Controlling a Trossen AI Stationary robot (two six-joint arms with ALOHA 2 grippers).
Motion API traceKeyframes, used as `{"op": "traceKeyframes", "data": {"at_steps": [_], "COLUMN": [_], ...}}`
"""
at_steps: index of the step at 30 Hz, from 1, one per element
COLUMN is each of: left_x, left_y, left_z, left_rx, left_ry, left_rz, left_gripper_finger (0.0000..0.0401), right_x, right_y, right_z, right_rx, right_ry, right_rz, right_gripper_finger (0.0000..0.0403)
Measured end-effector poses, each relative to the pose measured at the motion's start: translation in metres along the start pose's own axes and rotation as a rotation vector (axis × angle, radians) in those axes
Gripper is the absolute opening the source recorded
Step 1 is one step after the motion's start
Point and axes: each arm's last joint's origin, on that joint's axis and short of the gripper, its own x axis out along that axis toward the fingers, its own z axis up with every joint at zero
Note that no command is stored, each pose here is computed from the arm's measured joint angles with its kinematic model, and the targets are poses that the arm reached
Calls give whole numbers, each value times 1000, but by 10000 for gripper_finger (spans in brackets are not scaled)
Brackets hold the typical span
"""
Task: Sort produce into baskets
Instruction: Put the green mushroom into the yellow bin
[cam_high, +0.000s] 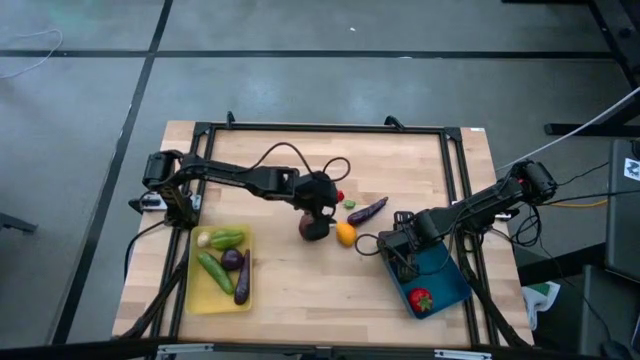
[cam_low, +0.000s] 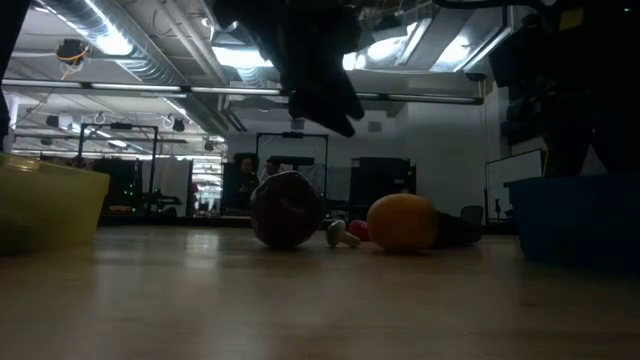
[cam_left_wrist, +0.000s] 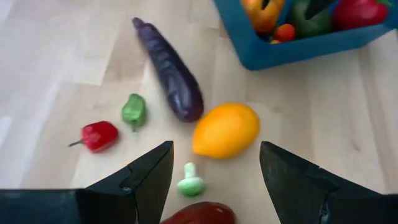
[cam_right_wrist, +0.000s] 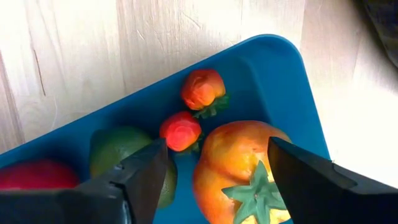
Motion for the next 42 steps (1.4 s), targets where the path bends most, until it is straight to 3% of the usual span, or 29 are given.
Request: {"op": "traceKeyframes", "data": {"at_steps": [8, 25, 42], "left_x": [14, 70, 70], "left_y": [-4, 2, 2], "left_z": [-6, -34, -50], "left_rx": [-27, -79, -114], "left_ry": [35, 188, 332], "left_rz": [39, 71, 105], "left_gripper_finger": [235, 235, 235], "right_x": [-2, -61, -75], "right_y": [0, 10, 12], "right_z": [0, 26, 32], "right_rx": [-1, 0, 0], "right_ry": [7, -130, -179], "right_rz": [-2, 52, 72], "right_gripper_finger": [273, 273, 273]}}
